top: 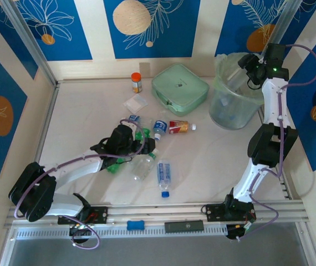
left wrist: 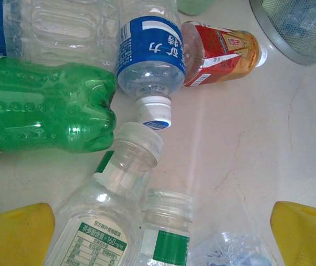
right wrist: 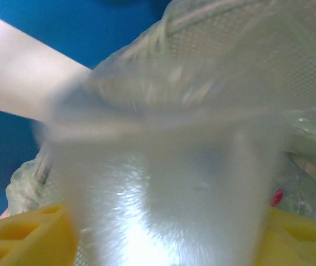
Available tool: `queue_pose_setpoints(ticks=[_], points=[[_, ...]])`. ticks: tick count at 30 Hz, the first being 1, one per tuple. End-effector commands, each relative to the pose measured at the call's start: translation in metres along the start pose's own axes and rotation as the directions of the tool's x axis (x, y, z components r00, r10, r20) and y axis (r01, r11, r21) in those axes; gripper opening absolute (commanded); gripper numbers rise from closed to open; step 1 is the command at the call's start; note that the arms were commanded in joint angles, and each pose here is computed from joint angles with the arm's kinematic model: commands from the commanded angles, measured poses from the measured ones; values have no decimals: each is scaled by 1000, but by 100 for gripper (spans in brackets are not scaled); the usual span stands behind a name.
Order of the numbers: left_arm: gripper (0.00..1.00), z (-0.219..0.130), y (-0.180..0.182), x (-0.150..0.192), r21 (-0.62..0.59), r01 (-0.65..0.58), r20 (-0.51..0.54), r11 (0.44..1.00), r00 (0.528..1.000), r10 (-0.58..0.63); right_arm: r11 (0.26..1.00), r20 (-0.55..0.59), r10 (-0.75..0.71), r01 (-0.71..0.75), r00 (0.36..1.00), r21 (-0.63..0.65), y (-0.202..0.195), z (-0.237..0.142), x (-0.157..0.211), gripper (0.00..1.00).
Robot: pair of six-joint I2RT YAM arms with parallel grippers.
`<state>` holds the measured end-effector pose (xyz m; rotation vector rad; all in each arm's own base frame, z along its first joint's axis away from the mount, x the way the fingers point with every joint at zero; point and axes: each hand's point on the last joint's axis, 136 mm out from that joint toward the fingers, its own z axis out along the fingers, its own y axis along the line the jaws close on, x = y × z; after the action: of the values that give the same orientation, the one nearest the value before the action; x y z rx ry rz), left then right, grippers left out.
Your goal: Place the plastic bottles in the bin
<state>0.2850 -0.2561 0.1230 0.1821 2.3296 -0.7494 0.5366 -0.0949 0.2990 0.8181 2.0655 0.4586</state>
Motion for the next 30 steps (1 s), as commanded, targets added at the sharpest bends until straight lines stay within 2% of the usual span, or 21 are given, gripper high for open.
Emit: queue_pose_setpoints(ticks=[1, 10, 14, 22, 27, 30], points=[[99, -7, -6, -7, -1, -13, 25, 1000, 1000, 13, 999, 9, -23, 24, 1000, -40, 18, -17, -8, 78], [99, -8, -8, -7, 4, -15, 19, 1000, 1000, 15, 994, 109, -74, 82, 991, -70, 43, -66, -26, 83], [99, -7, -15, -7, 20, -21, 12, 1000, 1000, 21, 985, 139, -124, 139, 982, -103, 61, -93, -16, 84], [99, -8, -39, 16, 45, -50, -61, 998, 997, 53, 942, 132, -257, 278, 957, -187, 92, -135, 65, 89], [99, -14, -60, 54, 42, -117, -153, 992, 981, 122, 922, 42, -291, 292, 956, -254, 93, -144, 136, 100], [99, -17, -69, 79, 28, -159, -213, 987, 964, 161, 923, -27, -296, 278, 955, -267, 85, -142, 175, 99]])
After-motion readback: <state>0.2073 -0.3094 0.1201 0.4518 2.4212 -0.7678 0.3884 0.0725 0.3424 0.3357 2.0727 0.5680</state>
